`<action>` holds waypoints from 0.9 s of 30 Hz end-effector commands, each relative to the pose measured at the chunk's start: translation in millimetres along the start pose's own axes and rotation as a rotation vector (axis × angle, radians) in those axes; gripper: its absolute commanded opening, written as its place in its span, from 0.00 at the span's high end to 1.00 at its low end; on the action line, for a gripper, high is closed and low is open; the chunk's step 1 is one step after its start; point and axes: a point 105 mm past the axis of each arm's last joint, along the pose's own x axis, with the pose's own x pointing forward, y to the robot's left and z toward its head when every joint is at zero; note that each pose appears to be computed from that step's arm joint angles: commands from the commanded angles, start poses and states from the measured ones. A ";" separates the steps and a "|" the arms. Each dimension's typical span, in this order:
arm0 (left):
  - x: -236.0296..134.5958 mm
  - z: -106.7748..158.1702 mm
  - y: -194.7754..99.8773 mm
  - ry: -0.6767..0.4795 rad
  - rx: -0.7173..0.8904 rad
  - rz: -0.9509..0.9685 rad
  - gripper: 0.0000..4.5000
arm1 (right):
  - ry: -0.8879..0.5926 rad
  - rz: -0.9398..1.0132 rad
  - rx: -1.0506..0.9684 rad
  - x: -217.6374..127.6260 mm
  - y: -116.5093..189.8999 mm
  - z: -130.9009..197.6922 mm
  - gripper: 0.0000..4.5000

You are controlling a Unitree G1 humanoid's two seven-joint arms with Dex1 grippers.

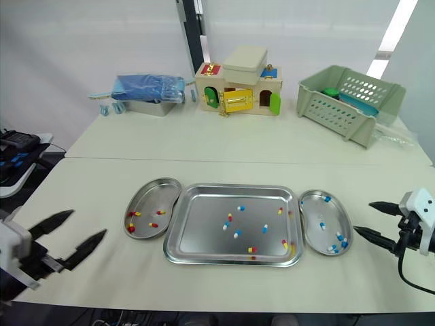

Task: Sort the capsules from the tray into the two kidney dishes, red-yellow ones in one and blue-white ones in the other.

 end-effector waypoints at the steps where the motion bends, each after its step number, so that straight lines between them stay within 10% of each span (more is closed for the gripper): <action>1: -8.8 4.7 27.7 0.052 0.054 0.042 0.00 | 0.028 -0.020 -0.030 -8.9 -6.4 -6.1 0.00; 8: -22.5 -19.6 57.9 0.221 0.038 0.042 0.00 | 0.045 -0.057 -0.012 -15.7 -14.5 -22.0 0.00; 27: -7.9 -27.1 52.0 0.198 0.039 -0.066 0.00 | 0.051 -0.047 -0.024 -19.4 -9.1 -17.6 0.00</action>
